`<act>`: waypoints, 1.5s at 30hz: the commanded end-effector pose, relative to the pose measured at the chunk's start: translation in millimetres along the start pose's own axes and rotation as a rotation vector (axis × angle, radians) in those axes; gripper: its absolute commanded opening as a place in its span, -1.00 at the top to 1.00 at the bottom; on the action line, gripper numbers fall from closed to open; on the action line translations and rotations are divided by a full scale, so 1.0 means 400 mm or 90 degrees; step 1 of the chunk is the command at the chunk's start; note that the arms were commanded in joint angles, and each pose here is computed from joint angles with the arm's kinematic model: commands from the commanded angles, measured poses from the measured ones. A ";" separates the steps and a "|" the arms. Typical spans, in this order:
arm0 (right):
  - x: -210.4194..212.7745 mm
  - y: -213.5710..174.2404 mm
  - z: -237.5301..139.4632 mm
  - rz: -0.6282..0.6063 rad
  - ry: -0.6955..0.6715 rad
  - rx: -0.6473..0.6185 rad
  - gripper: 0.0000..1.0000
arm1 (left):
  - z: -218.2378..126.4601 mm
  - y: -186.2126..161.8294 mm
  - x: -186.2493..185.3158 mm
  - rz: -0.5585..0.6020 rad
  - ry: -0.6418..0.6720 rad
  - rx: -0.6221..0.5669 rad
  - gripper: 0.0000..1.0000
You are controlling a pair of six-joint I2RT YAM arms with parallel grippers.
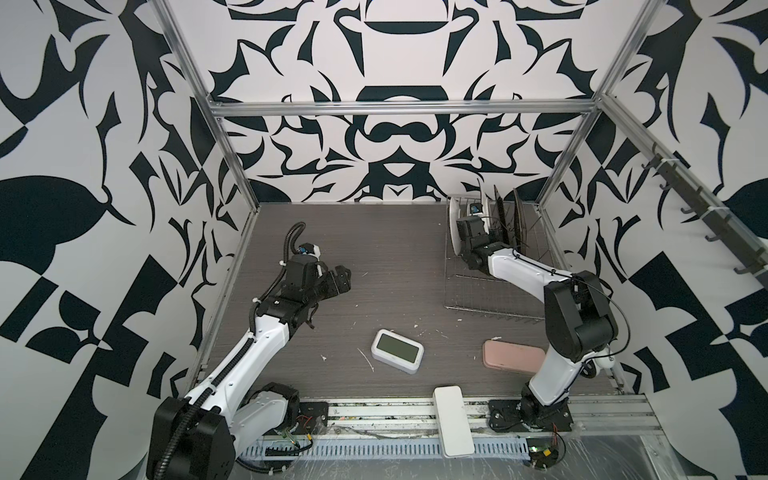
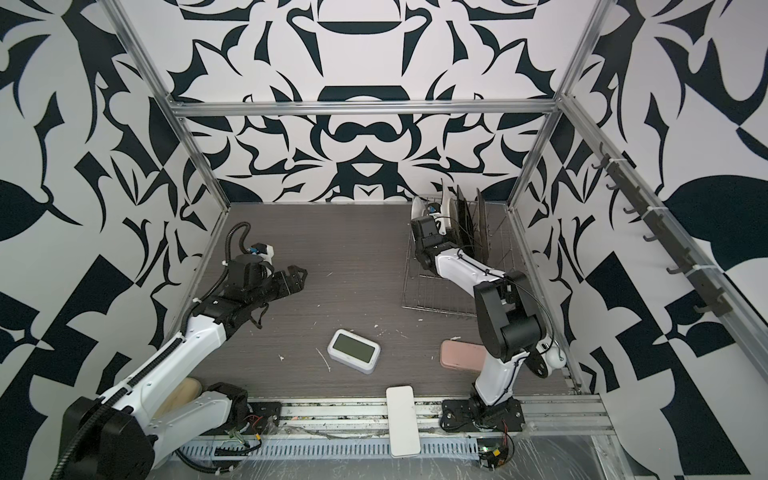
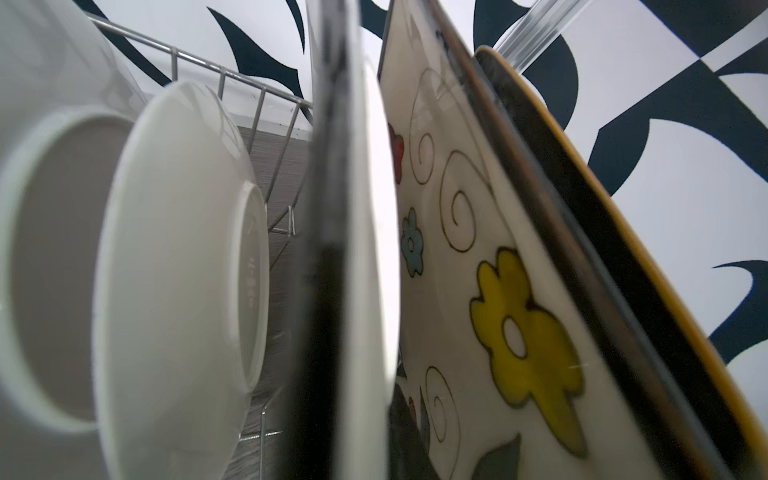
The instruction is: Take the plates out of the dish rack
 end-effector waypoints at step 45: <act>-0.037 0.093 -0.075 -0.013 -0.010 -0.089 1.00 | -0.016 -0.013 0.005 -0.010 0.004 0.000 -0.94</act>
Point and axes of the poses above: each gripper's point midway between its finger pads, its own z axis out along the fingers, its own x axis along the line the jaws close on, y = z × x, the point moved 8 cm from there along -z, back along the fingers, and after that the axes turned 6 degrees about z, right-handed, at the moved point
